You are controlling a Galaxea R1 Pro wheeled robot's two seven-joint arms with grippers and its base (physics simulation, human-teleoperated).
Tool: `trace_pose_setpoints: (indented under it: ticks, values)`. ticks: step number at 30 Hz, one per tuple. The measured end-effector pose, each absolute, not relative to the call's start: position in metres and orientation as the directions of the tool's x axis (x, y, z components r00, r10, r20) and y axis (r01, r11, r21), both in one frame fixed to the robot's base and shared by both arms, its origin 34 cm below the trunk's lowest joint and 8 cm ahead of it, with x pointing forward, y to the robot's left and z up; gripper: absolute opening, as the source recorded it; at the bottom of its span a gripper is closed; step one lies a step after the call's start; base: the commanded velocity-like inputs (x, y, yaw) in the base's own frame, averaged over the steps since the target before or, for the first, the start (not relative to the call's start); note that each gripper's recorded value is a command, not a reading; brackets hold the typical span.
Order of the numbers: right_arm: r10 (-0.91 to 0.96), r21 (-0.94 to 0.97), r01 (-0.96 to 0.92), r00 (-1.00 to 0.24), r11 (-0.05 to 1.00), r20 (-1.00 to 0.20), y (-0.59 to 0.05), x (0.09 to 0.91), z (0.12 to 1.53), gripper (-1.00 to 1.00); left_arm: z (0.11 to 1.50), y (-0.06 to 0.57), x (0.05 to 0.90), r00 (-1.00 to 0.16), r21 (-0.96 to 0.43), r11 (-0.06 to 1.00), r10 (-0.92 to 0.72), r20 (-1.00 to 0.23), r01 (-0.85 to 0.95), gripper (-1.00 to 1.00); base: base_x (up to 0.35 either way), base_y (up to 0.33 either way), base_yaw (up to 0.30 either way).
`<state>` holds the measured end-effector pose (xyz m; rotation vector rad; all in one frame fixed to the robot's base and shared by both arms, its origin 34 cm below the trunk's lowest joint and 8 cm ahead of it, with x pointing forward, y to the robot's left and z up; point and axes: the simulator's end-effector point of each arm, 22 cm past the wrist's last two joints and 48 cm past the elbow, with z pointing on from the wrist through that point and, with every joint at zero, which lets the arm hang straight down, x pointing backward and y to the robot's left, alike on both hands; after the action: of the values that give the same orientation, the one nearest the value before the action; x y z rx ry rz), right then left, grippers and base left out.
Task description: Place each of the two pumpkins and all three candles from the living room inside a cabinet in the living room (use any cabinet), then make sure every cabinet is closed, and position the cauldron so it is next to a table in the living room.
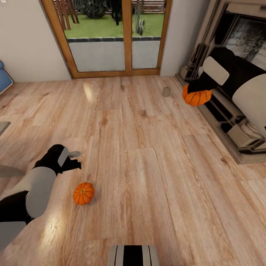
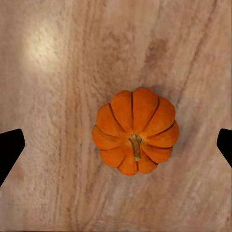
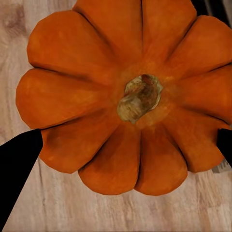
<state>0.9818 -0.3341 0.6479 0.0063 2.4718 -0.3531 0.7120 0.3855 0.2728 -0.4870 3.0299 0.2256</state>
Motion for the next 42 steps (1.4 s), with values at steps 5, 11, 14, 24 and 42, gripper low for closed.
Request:
trace_pose_setpoints:
  ticks: [5, 11, 14, 24, 42]
  values:
    - [-0.08, -0.252, 0.084, -0.812, 0.964, -0.578, -0.334, 0.984, 0.629, -1.0, 0.269, 0.393, 0.718, -0.944, 0.123, 0.936, -0.321, -0.08, -0.329, 1.0, 0.0, 0.0, 0.0]
    - [-0.078, -0.252, 0.079, -0.827, 0.964, -0.557, -0.335, 0.987, 0.606, -1.0, 0.264, 0.393, 0.728, -0.938, 0.111, 0.933, -0.332, -0.099, -0.342, 1.0, 0.0, 0.0, 0.0]
    - [-0.078, -0.254, 0.076, -0.834, 0.964, -0.546, -0.335, 0.988, 0.595, -1.0, 0.266, 0.387, 0.741, -0.926, 0.066, 0.928, -0.356, -0.129, -0.366, 1.0, 0.0, 0.0, 0.0]
    - [-0.078, -0.256, 0.065, -0.855, 0.965, -0.512, -0.334, 0.992, 0.556, -1.0, 0.247, 0.388, 0.744, -0.921, 0.061, 0.924, -0.367, -0.129, -0.377, 1.0, 0.0, 0.0, 0.0]
    - [-0.077, -0.254, 0.046, -0.888, 0.966, -0.453, -0.332, 0.995, 0.49, -1.0, 0.197, 0.388, 0.724, -0.927, 0.086, 0.924, -0.369, -0.063, -0.373, 1.0, 0.0, 0.0, 0.0]
